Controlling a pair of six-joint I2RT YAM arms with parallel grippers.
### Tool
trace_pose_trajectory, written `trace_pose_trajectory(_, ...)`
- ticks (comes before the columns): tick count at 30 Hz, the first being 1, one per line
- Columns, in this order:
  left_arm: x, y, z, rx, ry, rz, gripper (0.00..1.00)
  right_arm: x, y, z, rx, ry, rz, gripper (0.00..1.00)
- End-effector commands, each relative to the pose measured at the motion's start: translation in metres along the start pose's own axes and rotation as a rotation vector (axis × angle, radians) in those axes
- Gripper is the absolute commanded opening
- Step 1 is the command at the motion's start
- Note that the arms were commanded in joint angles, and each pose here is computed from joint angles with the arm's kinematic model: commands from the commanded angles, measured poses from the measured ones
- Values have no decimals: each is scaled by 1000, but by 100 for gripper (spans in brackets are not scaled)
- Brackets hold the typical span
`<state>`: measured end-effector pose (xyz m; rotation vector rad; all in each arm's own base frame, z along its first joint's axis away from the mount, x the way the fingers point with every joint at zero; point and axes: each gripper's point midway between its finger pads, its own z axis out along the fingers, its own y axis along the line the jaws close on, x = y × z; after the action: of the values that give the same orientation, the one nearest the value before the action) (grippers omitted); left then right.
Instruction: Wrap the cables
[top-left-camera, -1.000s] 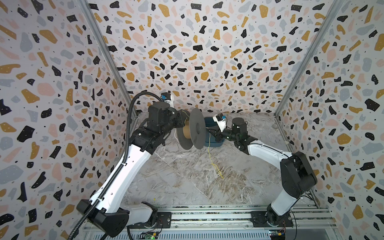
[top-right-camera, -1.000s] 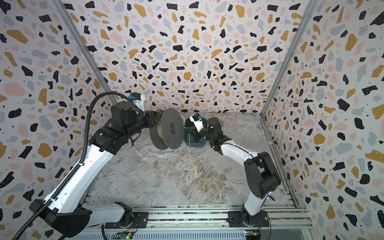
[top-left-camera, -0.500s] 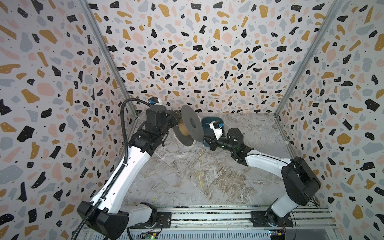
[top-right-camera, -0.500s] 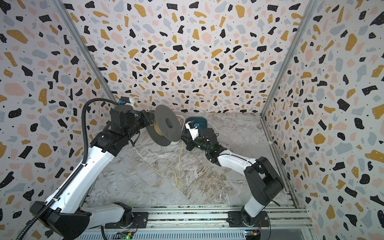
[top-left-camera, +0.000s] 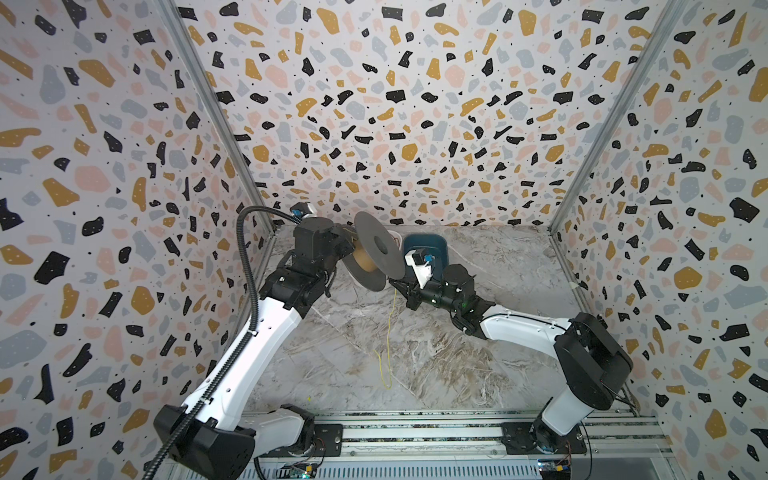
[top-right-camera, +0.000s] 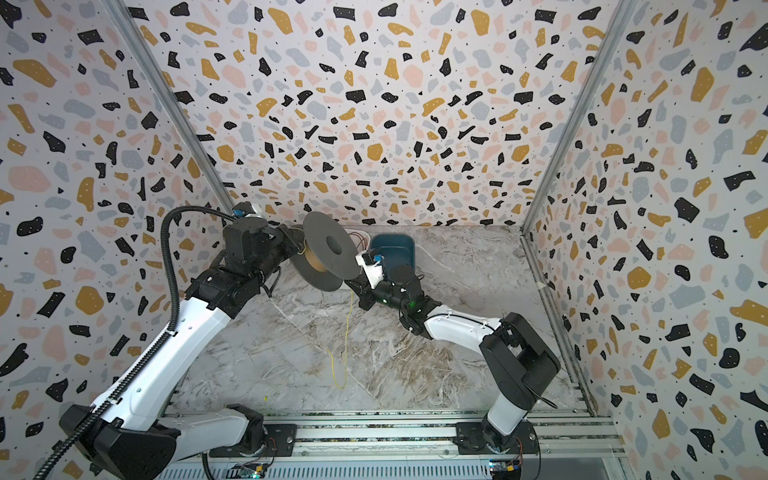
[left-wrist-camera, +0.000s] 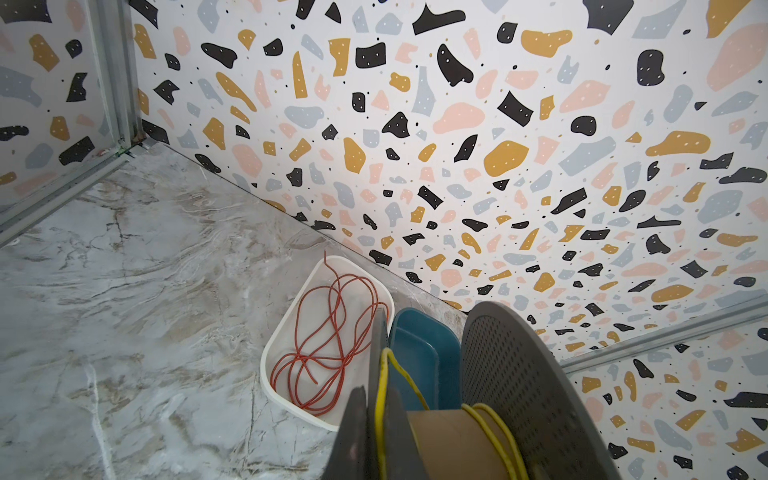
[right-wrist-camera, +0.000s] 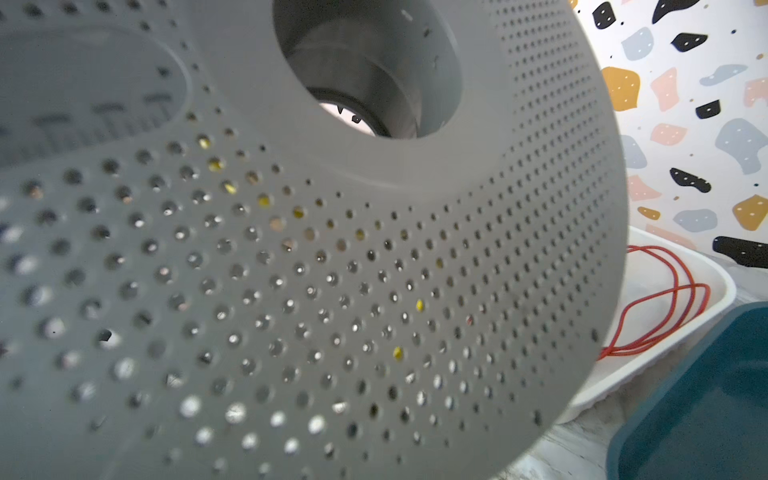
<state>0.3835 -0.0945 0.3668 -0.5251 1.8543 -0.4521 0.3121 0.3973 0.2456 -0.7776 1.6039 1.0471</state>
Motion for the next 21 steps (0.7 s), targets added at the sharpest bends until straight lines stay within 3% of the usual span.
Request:
trace_pose_trajectory(1,-80,-16,-22,62,-324,-119,0,-22,44,2,-140,-37,-73,0)
trace_pose_trajectory(8,-87,-29,-34,119,-319,-84,0,-14,24,4,-67,-20,-86,14)
trace_pose_trajectory(15,-90,-32,-45,141,-321,-71,0,-8,4,8,-80,5,-55,31)
trace_pose_trajectory(21,-94,-38,-51,159,-313,-58,0,-6,0,5,-81,21,-60,39)
